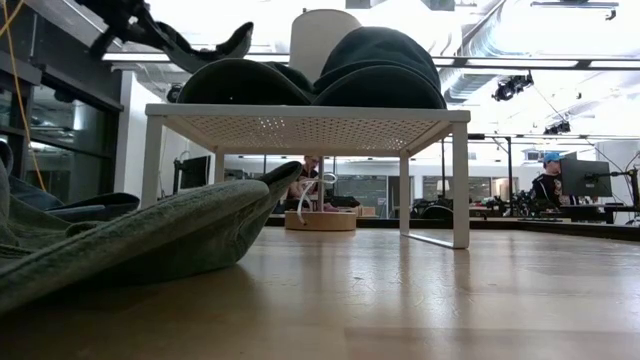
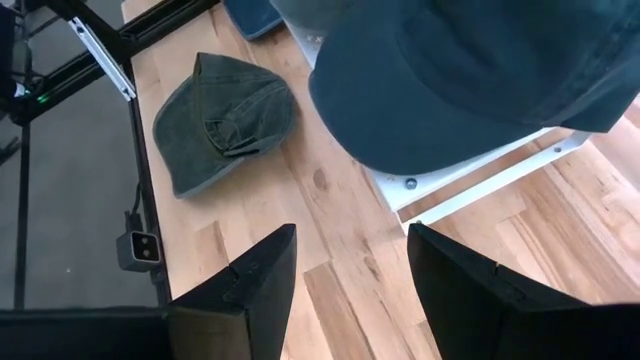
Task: Pick & Place hat
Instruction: Stack the top green cap on the green cap on the shelf
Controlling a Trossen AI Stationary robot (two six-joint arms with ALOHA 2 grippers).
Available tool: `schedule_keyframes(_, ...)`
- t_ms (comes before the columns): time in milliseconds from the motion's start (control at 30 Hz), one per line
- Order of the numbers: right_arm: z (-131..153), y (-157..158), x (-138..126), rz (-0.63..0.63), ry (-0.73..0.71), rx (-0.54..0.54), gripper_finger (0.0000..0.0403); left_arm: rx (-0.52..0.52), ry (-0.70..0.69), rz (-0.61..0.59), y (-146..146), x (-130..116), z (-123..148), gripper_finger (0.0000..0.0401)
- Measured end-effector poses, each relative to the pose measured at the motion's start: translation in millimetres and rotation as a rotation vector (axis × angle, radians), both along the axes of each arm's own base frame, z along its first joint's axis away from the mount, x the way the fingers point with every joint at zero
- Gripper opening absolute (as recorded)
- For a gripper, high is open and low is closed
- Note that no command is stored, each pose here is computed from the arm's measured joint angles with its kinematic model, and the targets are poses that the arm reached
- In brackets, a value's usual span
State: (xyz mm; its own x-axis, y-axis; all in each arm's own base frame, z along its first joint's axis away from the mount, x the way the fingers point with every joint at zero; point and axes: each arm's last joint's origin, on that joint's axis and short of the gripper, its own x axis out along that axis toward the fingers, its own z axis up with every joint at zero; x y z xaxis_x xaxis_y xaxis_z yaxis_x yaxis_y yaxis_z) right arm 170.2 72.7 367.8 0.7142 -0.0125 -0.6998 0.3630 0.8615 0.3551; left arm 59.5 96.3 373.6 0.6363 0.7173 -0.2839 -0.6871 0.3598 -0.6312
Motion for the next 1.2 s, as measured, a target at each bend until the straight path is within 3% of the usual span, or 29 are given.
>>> schedule_keyframes(267, 0.4, 12.8, -6.4, 0.034, -0.021, -0.027, 0.0185, 0.016, -0.033, -0.012, -0.6, 4.8, 3.3, 0.0006)
schedule_keyframes(533, 1.3, 23.2, -12.9, 0.033, -0.057, -0.056, 0.0185, 0.075, -0.064, -0.086, -3.3, 38.8, 9.0, 0.0006)
schedule_keyframes(767, 7.8, 27.2, -8.0, 0.044, -0.143, -0.039, 0.0185, 0.274, -0.274, -0.213, -14.3, 73.9, 34.6, 0.0006)
schedule_keyframes(1033, 24.7, 27.8, 1.9, 0.024, -0.352, -0.252, 0.0185, 0.38, -0.345, -0.367, -29.8, 102.6, 42.2, 0.0006)
schedule_keyframes(1200, 41.2, 26.7, 7.0, -0.071, -0.49, -0.433, 0.0185, 0.489, -0.4, -0.519, -42.6, 110.0, 49.8, 0.0006)
